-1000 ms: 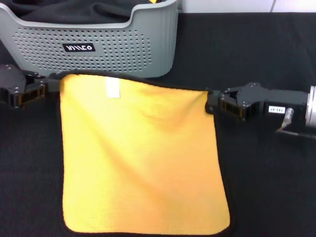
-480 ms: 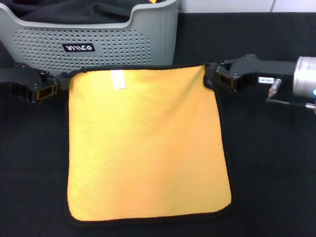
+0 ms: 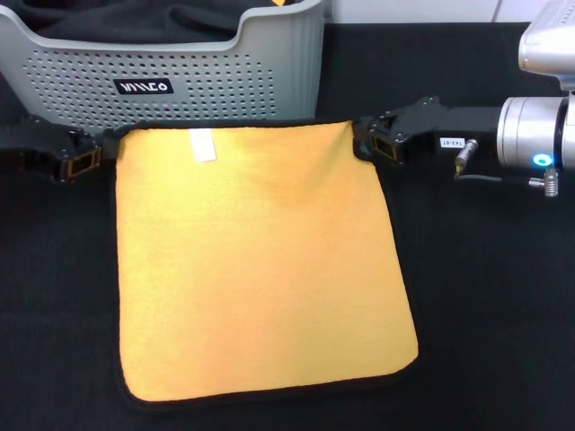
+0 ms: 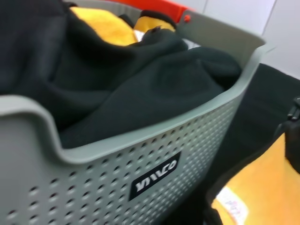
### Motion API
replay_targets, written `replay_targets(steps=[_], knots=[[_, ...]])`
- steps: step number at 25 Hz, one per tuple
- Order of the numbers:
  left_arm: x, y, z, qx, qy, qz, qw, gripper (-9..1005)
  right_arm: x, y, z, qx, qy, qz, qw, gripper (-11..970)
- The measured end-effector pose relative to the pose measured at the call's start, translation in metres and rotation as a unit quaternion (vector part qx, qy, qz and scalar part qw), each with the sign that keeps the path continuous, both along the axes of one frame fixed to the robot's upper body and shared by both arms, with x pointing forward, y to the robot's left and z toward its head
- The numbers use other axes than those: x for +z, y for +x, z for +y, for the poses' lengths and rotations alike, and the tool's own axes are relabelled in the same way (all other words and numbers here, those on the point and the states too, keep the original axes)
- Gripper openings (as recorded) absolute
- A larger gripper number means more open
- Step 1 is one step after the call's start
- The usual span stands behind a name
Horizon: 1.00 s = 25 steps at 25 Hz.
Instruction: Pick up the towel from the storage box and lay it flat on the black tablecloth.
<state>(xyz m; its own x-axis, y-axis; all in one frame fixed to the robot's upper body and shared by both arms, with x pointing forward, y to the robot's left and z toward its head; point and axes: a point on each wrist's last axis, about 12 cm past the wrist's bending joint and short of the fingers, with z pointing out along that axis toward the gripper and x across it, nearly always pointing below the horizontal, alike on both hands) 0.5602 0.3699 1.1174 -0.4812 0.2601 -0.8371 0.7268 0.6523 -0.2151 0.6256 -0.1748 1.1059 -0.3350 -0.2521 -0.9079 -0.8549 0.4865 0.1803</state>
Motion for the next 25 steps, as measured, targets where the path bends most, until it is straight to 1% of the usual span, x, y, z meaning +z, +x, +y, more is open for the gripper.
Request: replay_targets(steps=[3, 8, 11, 15, 18, 20, 22, 25], knots=[[-0.004, 0.0, 0.001, 0.008, 0.007, 0.006, 1.0, 19, -0.002, 0.0, 0.0, -0.007, -0.001, 0.001, 1.0, 57], [-0.009, -0.001, 0.0, 0.007, 0.018, 0.012, 1.0, 24, -0.003, -0.001, 0.001, -0.008, 0.001, 0.001, 1.0, 59], [-0.012, -0.001, -0.002, 0.009, 0.02, 0.014, 1.0, 29, -0.005, -0.003, -0.002, -0.021, 0.007, -0.001, 1.0, 60], [-0.016, -0.001, -0.004, 0.028, 0.018, 0.012, 0.999, 35, -0.009, -0.006, -0.004, -0.025, 0.005, -0.012, 1.0, 62], [-0.019, -0.001, -0.003, 0.038, 0.018, 0.012, 0.999, 211, -0.01, -0.009, -0.01, -0.032, 0.005, -0.021, 0.999, 166], [-0.019, -0.003, -0.002, 0.04, 0.018, 0.013, 0.999, 254, -0.01, -0.012, -0.016, -0.04, 0.006, -0.027, 0.999, 236], [-0.019, -0.004, 0.0, 0.043, 0.016, 0.011, 0.999, 297, -0.01, -0.015, -0.023, -0.046, 0.008, -0.032, 0.998, 328], [-0.013, -0.01, 0.005, 0.038, -0.001, 0.003, 0.999, 361, -0.008, -0.025, -0.033, -0.042, 0.017, -0.044, 0.998, 466]])
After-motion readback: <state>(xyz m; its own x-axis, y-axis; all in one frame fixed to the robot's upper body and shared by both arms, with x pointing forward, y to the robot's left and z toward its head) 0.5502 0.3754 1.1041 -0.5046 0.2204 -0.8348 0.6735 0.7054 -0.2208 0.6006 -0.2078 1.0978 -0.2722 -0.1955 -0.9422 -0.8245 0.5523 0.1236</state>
